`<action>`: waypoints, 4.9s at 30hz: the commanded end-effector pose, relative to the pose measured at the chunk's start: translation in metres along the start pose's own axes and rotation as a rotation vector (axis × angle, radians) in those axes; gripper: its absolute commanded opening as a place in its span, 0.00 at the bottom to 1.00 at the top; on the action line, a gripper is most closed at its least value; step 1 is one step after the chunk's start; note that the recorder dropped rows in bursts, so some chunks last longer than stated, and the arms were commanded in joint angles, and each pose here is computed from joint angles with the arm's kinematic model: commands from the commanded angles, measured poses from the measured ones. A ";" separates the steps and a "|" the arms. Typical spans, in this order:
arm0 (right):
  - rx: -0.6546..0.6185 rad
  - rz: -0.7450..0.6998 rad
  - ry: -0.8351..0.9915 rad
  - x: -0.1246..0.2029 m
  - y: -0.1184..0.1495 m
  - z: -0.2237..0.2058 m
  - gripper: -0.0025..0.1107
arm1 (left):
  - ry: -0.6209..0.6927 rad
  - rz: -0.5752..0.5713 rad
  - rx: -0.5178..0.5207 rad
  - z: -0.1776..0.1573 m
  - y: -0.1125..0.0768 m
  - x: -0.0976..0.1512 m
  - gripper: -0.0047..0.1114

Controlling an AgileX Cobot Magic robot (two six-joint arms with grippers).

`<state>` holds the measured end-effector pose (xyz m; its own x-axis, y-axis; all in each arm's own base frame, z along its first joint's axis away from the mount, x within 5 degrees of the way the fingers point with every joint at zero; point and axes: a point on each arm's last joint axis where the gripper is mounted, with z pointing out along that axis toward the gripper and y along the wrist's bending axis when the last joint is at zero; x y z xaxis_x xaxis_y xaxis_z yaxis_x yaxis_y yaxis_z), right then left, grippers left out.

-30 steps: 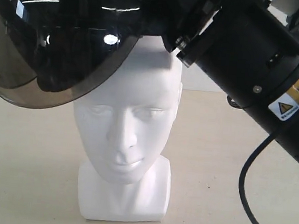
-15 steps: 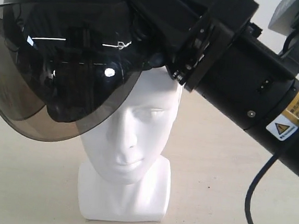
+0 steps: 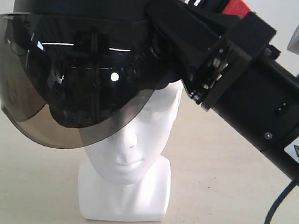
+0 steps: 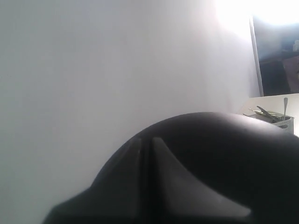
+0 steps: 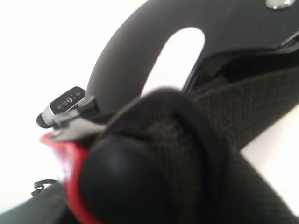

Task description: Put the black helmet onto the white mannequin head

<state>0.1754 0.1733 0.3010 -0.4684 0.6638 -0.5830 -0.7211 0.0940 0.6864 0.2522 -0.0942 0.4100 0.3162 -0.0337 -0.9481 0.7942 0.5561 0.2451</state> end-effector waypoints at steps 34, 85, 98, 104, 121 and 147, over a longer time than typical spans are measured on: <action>0.266 -0.102 -0.191 -0.002 -0.029 -0.048 0.02 | 0.038 -0.080 0.231 0.036 -0.023 0.042 0.08; 0.634 -0.066 -0.098 0.006 -0.060 -0.062 0.20 | 0.064 -0.154 0.321 0.050 -0.041 0.053 0.08; 0.605 -0.089 -0.070 0.007 -0.058 -0.061 0.47 | 0.115 -0.132 0.351 0.057 -0.055 0.057 0.08; 0.625 -0.014 -0.110 0.005 -0.060 -0.061 0.58 | 0.116 -0.134 0.349 0.057 -0.055 0.057 0.08; 0.717 -0.024 -0.045 -0.006 -0.059 -0.031 0.46 | 0.116 -0.153 0.339 0.057 -0.054 0.057 0.08; 0.768 -0.125 -0.025 -0.008 -0.062 -0.034 0.02 | 0.154 -0.169 0.300 0.058 -0.051 0.060 0.08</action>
<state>0.2051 0.1371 0.2458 -0.4005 0.6305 -0.6649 -0.1971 0.6493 0.7345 0.2539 -0.1691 0.3717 0.1462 -0.0748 -0.9864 0.9583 0.2582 0.1224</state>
